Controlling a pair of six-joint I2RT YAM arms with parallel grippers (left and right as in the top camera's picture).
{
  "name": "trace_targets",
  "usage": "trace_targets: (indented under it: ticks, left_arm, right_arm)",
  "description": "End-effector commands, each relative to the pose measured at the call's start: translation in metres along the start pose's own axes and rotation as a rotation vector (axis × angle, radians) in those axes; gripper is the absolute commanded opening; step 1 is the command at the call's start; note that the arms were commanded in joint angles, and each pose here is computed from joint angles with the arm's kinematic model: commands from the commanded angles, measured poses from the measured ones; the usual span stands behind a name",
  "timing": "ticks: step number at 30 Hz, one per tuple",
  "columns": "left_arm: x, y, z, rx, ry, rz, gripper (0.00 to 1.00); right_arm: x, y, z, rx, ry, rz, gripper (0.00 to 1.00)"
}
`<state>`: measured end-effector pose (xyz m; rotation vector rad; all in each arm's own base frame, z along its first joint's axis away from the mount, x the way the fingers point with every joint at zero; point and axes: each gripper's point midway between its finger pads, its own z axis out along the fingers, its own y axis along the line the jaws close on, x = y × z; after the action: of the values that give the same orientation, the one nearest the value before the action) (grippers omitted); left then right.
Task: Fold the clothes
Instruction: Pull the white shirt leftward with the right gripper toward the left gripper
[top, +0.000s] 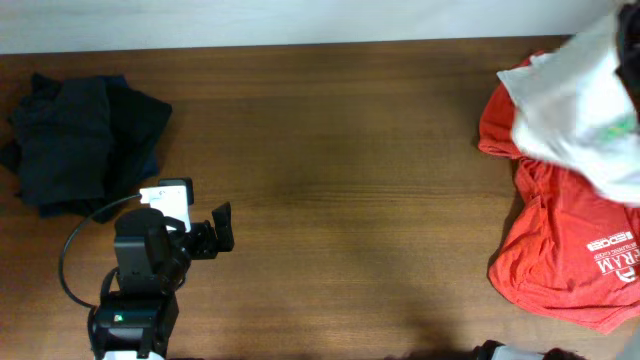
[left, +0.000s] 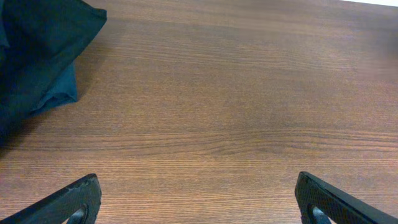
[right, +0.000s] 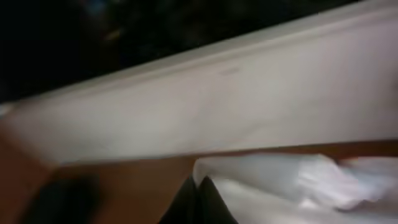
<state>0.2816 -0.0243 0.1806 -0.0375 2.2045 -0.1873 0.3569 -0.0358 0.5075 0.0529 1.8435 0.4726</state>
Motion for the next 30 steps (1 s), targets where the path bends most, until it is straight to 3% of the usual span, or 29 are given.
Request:
trace_targets:
  ticks: [1, 4, 11, 16, 17, 18, 19, 22, 26, 30]
  left_arm:
    - [-0.007, -0.005, -0.003, 0.019, -0.015, 0.005, 0.99]
    - [-0.007, -0.005, -0.003, 0.019, -0.015, 0.005, 0.99]
    - [-0.007, -0.005, -0.003, 0.019, -0.014, 0.005, 0.99]
    - [-0.007, -0.005, -0.003, 0.019, -0.013, 0.005, 0.99]
    - [-0.007, -0.005, -0.003, 0.019, -0.013, 0.005, 0.99]
    - [-0.007, -0.006, -0.003, 0.03, -0.013, 0.005, 0.99]
    - [-0.006, -0.011, -0.003, 0.058, -0.01, 0.006, 0.99]
    - [-0.004, -0.018, -0.002, 0.097, 0.002, 0.005, 0.99]
    - [0.013, -0.046, 0.013, 0.263, 0.105, -0.006, 0.99]
    - [0.046, -0.082, 0.038, 0.419, 0.274, -0.02, 0.99]
  right_arm:
    - [0.058, 0.084, 0.017, -0.349, 0.23, -0.013, 0.04]
    - [0.134, 0.137, 0.038, -0.513, 0.495, -0.055, 0.04]
    - [0.286, 0.165, 0.123, -0.402, 0.928, -0.212, 0.04]
    - [0.348, 0.215, 0.157, -0.511, 0.992, -0.3, 0.05]
    - [0.349, 0.218, 0.161, -0.499, 0.97, -0.331, 0.09]
    - [0.345, 0.21, 0.171, -0.419, 0.933, -0.365, 0.37]
    - [0.34, 0.199, 0.177, -0.346, 0.919, -0.359, 0.54]
    - [0.303, 0.139, 0.188, -0.098, 0.854, -0.245, 0.76]
    - [0.256, 0.055, 0.16, 0.097, 0.823, -0.07, 0.78]
    - [0.253, -0.015, 0.122, 0.263, 0.91, 0.077, 0.85]
